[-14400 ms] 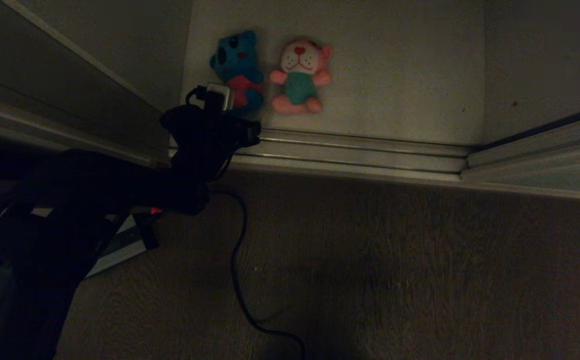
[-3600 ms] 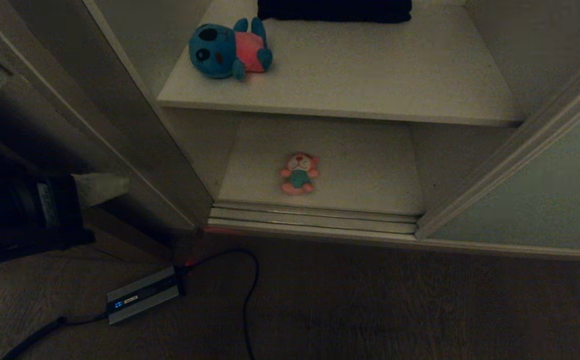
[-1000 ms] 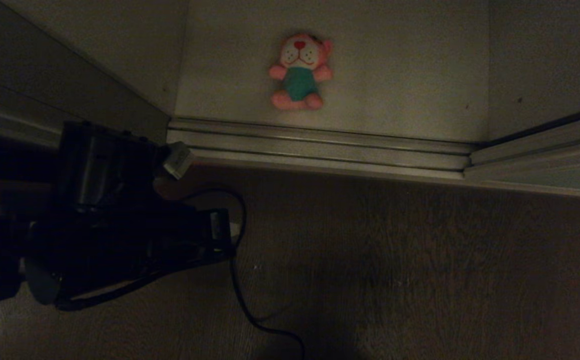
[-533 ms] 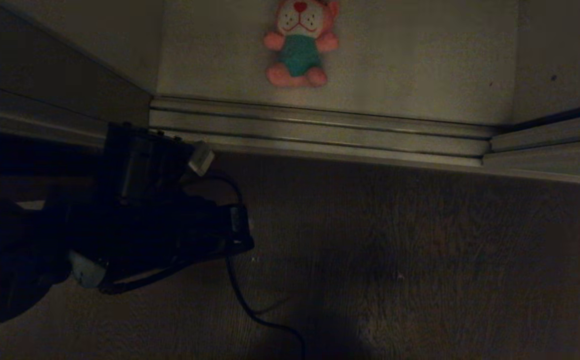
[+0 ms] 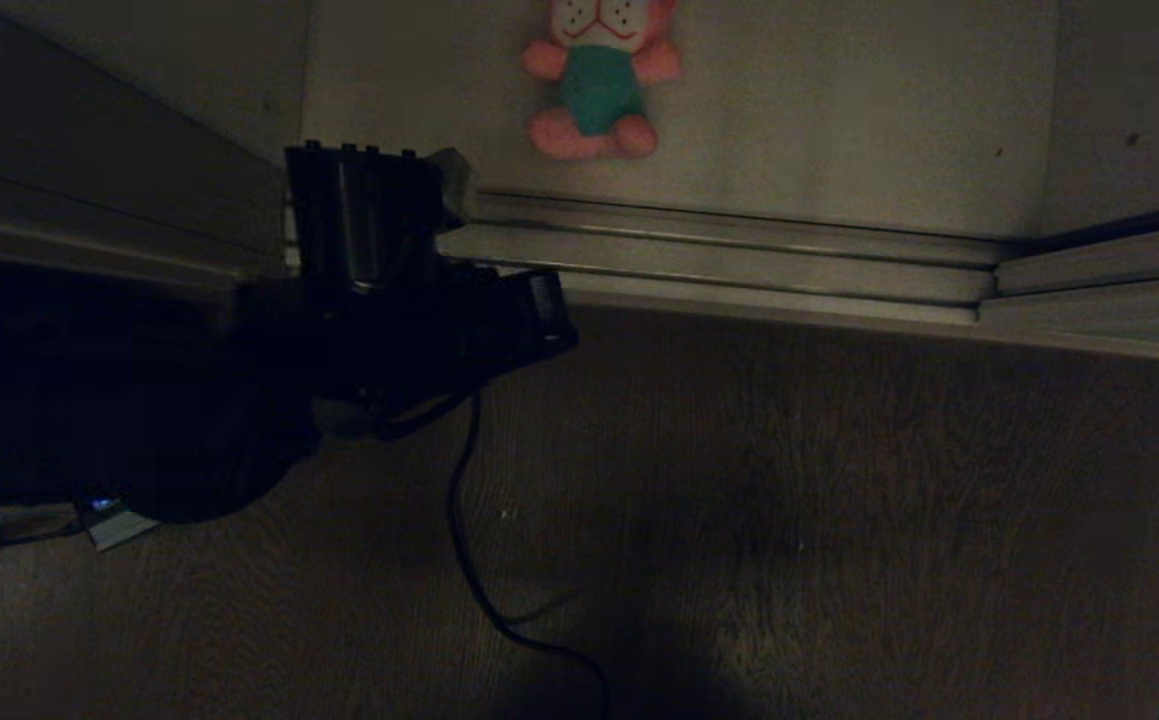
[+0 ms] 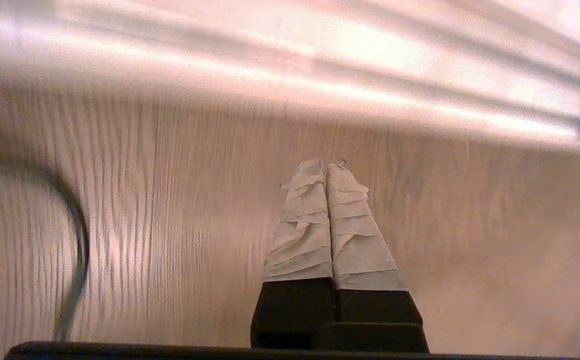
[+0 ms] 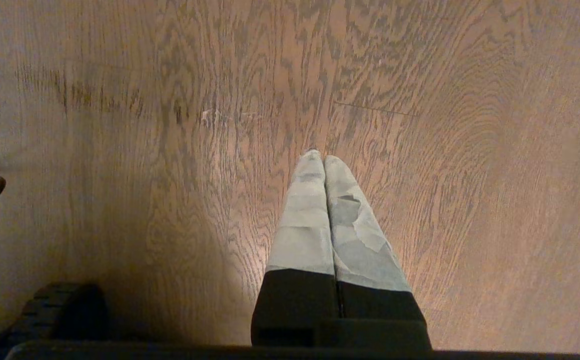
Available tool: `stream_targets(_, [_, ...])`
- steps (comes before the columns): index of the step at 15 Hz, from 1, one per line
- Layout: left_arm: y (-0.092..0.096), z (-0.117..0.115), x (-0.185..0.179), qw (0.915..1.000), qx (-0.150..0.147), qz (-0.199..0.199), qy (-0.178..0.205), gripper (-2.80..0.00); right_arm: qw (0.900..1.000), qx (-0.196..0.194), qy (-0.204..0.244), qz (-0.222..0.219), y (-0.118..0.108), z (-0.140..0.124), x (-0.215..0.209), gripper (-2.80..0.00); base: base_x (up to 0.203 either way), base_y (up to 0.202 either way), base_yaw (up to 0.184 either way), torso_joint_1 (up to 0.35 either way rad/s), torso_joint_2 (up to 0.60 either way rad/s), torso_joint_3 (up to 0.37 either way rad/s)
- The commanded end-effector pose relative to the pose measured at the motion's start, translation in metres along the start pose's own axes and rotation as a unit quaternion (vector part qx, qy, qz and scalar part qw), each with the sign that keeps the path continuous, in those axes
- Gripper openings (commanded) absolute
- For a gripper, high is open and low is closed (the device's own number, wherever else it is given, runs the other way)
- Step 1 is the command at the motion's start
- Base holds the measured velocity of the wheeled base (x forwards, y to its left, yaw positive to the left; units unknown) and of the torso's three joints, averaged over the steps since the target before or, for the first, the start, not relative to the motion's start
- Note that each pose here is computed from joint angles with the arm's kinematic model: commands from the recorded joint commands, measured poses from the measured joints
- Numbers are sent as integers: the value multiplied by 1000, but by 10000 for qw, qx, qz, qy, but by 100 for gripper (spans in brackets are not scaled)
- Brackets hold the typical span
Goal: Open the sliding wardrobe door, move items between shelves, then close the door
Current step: Place the pink doll on the higher shelf
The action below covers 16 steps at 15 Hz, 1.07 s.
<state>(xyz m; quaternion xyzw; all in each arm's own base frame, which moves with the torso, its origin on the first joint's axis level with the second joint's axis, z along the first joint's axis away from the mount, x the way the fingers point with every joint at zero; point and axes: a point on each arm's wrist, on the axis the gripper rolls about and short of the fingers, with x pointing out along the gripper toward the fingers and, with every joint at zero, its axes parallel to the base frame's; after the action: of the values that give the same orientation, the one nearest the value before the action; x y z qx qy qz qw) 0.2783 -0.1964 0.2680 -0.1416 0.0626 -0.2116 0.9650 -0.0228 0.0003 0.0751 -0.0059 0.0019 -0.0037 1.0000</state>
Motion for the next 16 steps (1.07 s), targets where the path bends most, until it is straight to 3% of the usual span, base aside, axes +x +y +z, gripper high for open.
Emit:
stream_targets(1, [5, 5, 22, 9994, 69, 65, -337, -280, 10000, -2, 12, 5, 0, -1, 0, -280, 0, 0, 0, 0, 0, 0])
stream_targets(3, [8, 18, 33, 9961, 200, 49, -862, -280, 10000, -2, 27, 0, 0, -1, 0, -280, 0, 0, 0, 0, 0, 0])
stream_targets(7, [6, 30, 42, 9881, 421, -27, -1479, -280, 10000, -2, 16, -1, 0, -1, 0, -280, 0, 0, 0, 0, 0, 0])
stream_targets(10, [2, 38, 47, 9843, 422, -81, -1712, -280, 10000, -2, 20, 4, 0, -1, 0, -280, 0, 0, 0, 0, 0, 0])
stream_targets(12, [1, 40, 54, 9824, 388, 142, -1820, -280, 10000, -2, 19, 7, 0, -1, 0, -280, 0, 0, 0, 0, 0, 0])
stream_targets(13, [-1, 44, 53, 9811, 348, 199, -1895, 0, 10000, -2, 21, 5, 0, -1, 0, -280, 0, 0, 0, 0, 0, 0])
stream_targets(16, [-3, 56, 46, 9781, 260, 161, -2060, 0, 10000, -2, 27, 0, 0, -1, 0, -280, 0, 0, 0, 0, 0, 0])
